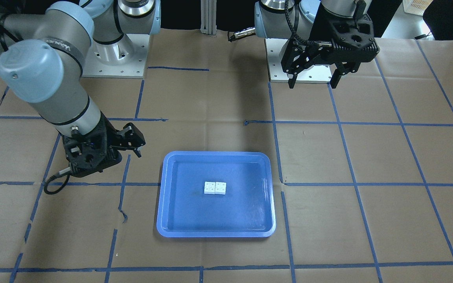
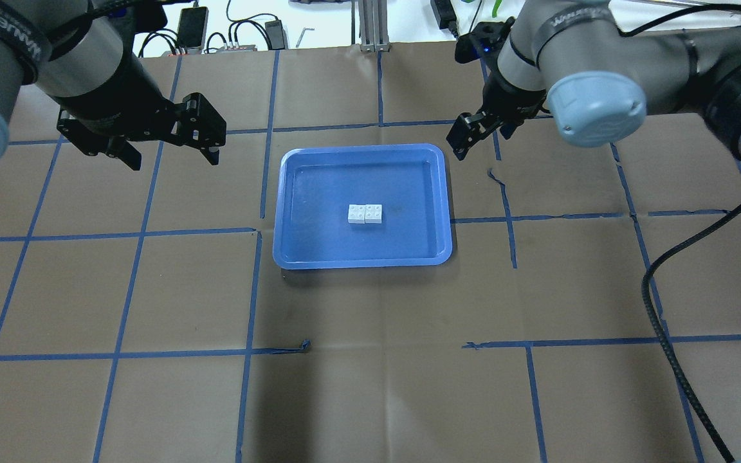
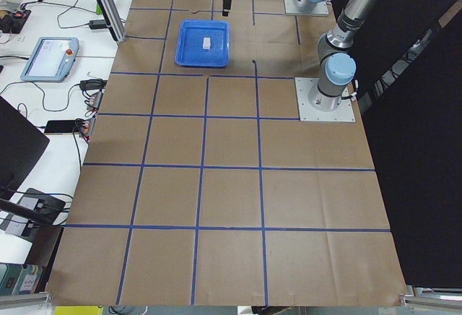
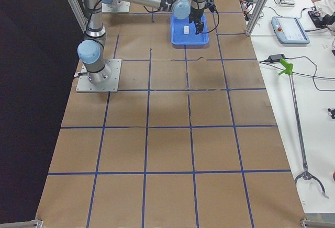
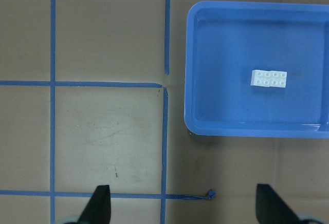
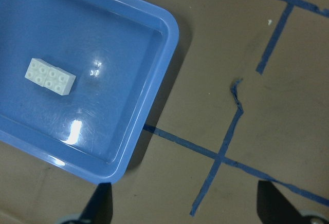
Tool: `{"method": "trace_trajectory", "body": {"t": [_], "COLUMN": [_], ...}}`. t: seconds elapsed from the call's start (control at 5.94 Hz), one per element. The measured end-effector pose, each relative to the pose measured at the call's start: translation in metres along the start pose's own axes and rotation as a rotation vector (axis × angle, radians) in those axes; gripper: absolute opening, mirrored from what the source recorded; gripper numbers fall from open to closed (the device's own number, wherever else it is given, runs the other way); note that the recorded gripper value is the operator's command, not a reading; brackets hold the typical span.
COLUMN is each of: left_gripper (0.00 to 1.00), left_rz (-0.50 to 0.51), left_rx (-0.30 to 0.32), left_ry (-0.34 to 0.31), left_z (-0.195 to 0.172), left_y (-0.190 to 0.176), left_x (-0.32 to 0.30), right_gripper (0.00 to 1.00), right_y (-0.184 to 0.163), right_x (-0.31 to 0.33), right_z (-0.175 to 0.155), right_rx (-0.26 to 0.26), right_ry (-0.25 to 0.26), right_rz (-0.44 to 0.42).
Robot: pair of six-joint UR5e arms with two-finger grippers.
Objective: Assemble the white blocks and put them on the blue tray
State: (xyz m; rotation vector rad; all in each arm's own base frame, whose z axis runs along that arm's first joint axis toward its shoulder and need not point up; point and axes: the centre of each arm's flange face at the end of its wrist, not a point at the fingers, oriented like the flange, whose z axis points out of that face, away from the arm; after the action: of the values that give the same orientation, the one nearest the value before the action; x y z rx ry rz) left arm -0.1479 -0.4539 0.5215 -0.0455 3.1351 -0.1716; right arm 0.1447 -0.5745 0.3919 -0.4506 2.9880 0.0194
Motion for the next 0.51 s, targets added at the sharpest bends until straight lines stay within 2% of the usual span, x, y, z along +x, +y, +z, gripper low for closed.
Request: {"method": "trace_trajectory", "body": {"t": [0.17, 0.51], "left_gripper": [0.99, 0.99], "left_rz": [0.0, 0.0], "left_rx": [0.0, 0.001], "left_ry": [0.0, 0.0], "left_z": [0.0, -0.001], "left_y": [0.0, 0.0], "left_x": [0.0, 0.0], "right_gripper": [1.0, 1.0], "right_y": [0.017, 0.05], "right_x": [0.005, -0.001], "right_z": [-0.025, -0.072], "right_rx": [-0.031, -0.029], "right_ry": [0.028, 0.104], "right_rz": [0.105, 0.18]}}
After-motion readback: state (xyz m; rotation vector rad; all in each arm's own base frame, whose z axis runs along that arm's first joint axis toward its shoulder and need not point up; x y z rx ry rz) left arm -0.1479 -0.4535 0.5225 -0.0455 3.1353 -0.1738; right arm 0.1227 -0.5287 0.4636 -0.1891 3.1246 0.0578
